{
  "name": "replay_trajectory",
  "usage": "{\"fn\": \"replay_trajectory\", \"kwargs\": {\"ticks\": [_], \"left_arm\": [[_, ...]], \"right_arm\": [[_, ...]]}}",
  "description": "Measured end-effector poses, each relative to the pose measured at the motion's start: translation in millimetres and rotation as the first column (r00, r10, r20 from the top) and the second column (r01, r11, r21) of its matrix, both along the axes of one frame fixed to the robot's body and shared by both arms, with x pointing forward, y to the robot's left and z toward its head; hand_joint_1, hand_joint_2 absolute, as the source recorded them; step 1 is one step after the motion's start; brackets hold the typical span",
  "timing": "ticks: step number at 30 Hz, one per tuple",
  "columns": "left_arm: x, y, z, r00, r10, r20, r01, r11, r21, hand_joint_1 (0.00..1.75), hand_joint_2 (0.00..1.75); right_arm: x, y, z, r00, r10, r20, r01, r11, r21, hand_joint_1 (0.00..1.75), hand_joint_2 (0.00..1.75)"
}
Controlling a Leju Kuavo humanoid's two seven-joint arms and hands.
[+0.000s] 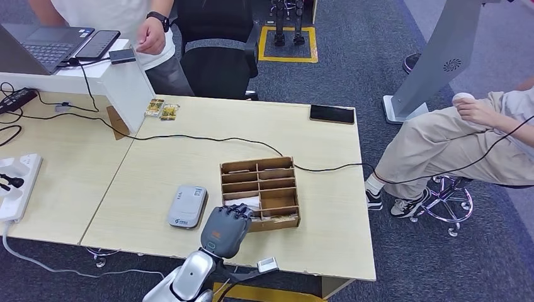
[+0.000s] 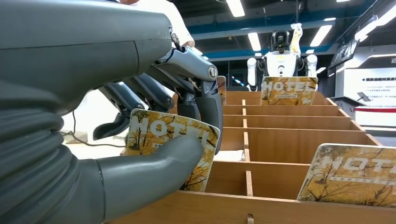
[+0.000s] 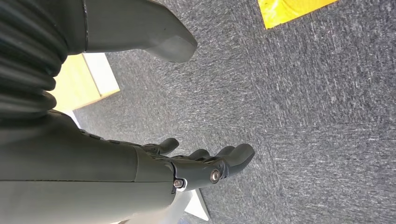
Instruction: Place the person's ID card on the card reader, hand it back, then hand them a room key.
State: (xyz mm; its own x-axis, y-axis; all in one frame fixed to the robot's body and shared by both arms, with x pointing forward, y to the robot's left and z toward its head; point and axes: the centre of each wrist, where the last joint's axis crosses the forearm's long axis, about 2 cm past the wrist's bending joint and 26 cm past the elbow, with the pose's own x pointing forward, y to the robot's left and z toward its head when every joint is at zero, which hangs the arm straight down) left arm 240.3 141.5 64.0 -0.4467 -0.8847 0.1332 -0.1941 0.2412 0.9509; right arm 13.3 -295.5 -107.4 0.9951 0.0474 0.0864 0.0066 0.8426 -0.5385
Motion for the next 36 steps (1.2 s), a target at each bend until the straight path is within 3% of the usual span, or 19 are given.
{"fn": "replay_trajectory", "kwargs": {"ticks": [16, 23, 36], "left_arm": [[-2.0, 5, 5.7, 0.998, -0.016, 0.053, 0.024, 0.988, -0.151, 1.75, 1.75], [10.2, 10, 38.8, 0.978, -0.03, 0.207, 0.083, 0.963, -0.256, 1.75, 1.75], [60.9, 31, 114.0, 0.921, 0.133, 0.365, 0.087, 0.846, -0.526, 1.75, 1.75]], "right_arm": [[0, 1, 0, 1.0, 0.019, 0.008, -0.019, 1.0, 0.0, 0.0, 1.75], [0, 3, 0, 1.0, 0.021, 0.008, -0.021, 1.0, -0.006, 0.0, 1.75], [5, 5, -1, 0.999, 0.041, 0.013, -0.041, 0.999, -0.015, 0.0, 1.75]]}}
